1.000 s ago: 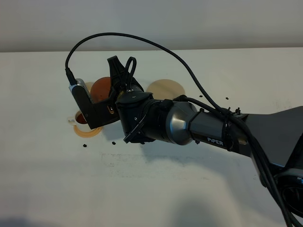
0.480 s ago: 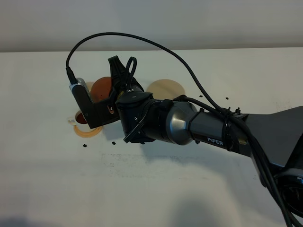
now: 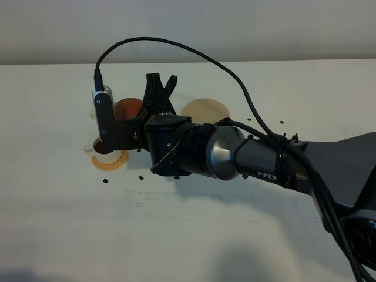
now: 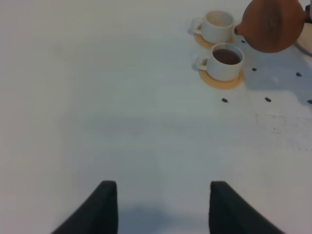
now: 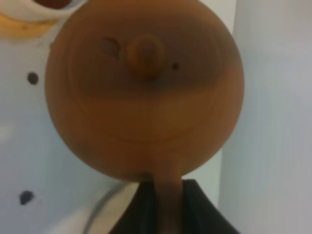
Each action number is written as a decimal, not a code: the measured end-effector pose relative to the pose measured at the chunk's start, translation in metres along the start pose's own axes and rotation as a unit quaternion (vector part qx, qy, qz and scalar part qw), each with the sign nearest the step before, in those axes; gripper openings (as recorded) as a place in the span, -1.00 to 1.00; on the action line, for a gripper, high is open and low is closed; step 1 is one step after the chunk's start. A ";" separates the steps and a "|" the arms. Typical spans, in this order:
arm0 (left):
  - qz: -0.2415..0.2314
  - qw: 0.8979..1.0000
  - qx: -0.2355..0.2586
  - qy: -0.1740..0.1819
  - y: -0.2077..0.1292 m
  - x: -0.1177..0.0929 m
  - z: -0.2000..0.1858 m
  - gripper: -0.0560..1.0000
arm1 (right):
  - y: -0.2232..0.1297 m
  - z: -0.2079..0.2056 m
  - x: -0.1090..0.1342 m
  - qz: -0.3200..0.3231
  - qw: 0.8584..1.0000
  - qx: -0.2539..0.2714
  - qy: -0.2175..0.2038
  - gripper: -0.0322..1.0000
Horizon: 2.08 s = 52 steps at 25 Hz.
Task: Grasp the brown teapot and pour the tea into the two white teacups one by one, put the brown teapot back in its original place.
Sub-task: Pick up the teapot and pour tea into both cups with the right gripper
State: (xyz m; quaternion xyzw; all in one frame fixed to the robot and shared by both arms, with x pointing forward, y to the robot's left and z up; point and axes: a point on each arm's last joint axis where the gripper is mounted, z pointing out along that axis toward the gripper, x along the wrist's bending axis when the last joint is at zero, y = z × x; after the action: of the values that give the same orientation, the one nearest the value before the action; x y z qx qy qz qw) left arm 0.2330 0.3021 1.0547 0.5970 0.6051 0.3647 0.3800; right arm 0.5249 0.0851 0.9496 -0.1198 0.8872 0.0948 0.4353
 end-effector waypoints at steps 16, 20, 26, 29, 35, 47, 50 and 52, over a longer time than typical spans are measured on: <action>0.000 1.000 0.000 0.000 0.000 0.000 0.000 -0.05 | -0.003 -0.030 -0.024 0.285 0.953 0.019 0.102 -0.77; 0.000 1.000 0.000 0.000 0.000 0.000 0.000 -0.05 | -0.003 -0.049 -0.035 0.343 0.931 0.009 0.122 -0.77; 0.000 1.000 0.000 0.000 0.000 0.000 0.000 -0.05 | 0.000 -0.067 -0.042 0.414 0.893 -0.011 0.175 -0.77; 0.000 1.000 0.000 0.000 0.000 0.000 0.000 -0.05 | -0.002 -0.066 -0.041 0.439 0.874 -0.013 0.205 -0.77; 0.000 1.000 0.000 0.000 0.000 0.000 0.000 -0.05 | -0.012 -0.055 -0.029 0.462 0.858 -0.006 0.225 -0.77; 0.000 1.000 0.000 0.000 0.000 0.000 0.000 -0.05 | -0.028 -0.038 -0.026 0.491 0.843 0.013 0.218 -0.77; 0.000 1.000 0.000 0.000 0.000 0.000 0.000 -0.05 | -0.031 -0.027 -0.020 0.494 0.841 0.022 0.220 -0.77; 0.000 1.000 0.000 0.000 0.000 0.000 0.000 -0.05 | -0.033 -0.020 -0.017 0.497 0.839 0.025 0.221 -0.77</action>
State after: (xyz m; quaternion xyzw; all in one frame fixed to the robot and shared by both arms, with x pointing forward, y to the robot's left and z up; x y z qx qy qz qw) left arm 0.2330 0.3021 1.0547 0.5970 0.6051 0.3647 0.3800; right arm 0.5292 0.0505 0.9729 0.3297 0.9024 0.2475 0.1253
